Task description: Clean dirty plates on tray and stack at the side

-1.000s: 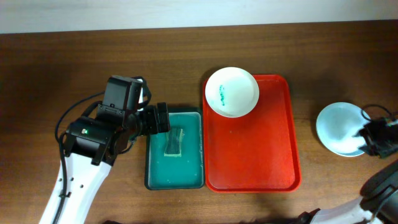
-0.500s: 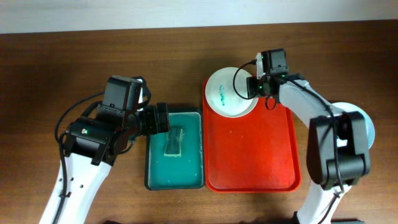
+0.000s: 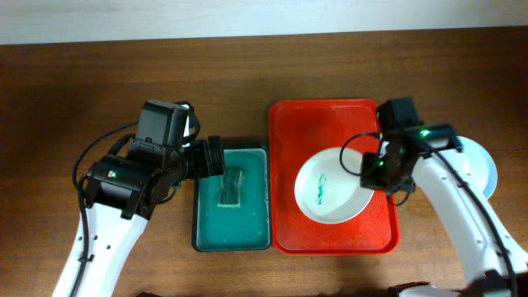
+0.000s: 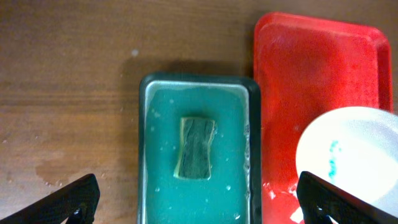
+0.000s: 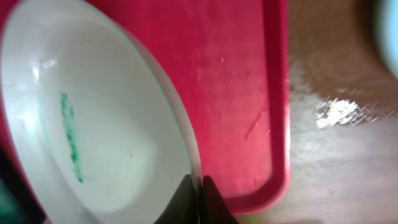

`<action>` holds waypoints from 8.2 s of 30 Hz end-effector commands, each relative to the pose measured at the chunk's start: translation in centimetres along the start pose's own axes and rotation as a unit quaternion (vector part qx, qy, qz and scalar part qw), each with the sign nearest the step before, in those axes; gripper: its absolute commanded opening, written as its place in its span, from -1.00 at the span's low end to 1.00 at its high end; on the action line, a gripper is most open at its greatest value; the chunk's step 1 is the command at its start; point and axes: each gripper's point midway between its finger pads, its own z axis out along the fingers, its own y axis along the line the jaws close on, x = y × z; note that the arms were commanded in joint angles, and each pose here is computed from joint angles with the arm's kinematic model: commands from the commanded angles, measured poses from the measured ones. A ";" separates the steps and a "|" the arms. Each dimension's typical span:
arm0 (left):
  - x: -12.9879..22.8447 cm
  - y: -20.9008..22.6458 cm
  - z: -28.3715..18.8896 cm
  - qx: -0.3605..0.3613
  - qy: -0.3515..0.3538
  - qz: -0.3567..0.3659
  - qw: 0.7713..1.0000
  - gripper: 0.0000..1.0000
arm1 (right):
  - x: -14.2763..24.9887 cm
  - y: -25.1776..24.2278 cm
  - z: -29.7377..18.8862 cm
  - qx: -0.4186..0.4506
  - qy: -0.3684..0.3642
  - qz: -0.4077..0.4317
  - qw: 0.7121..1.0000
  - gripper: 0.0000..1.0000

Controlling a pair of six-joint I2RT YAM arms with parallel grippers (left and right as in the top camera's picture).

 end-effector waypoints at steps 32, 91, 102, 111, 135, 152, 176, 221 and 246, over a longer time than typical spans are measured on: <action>9.7 0.9 15.6 -0.145 0.284 0.068 0.945 0.27 | -0.2 3.3 -6.4 -0.122 -0.132 -0.101 0.978 -0.47; 12.4 -20.3 20.2 0.202 0.259 0.172 0.929 -1.00 | 0.2 0.3 12.3 -0.072 0.021 -0.032 0.997 -0.91; 10.0 -8.1 24.5 -0.139 0.233 0.205 0.941 -1.00 | 0.4 0.2 12.3 -0.070 0.027 -0.031 0.997 -0.91; 18.4 -22.9 21.8 0.175 0.324 0.199 0.908 -1.00 | 0.9 0.1 12.3 -0.068 0.037 -0.030 0.997 -0.92; 3.3 -4.8 9.6 -0.155 0.251 0.141 0.945 -1.00 | 1.1 0.0 12.3 -0.067 0.042 -0.030 0.996 -0.91; 4.5 -1.5 9.6 -0.022 0.186 0.017 0.982 0.43 | 0.6 0.3 10.7 -0.065 0.049 -0.035 0.996 -0.92; 1.8 6.1 3.2 -0.082 0.117 -0.049 0.989 0.99 | 0.8 20.1 -11.3 0.164 -0.450 -0.294 0.827 -0.92; 1.8 6.1 3.2 -0.082 0.117 -0.049 0.989 0.99 | -9.0 -4.1 -5.7 -0.111 -0.118 0.118 0.980 -0.92; 1.8 6.1 3.2 -0.082 0.117 -0.049 0.989 0.99 | -4.8 -0.1 -15.9 -0.270 -0.283 -0.013 0.920 0.08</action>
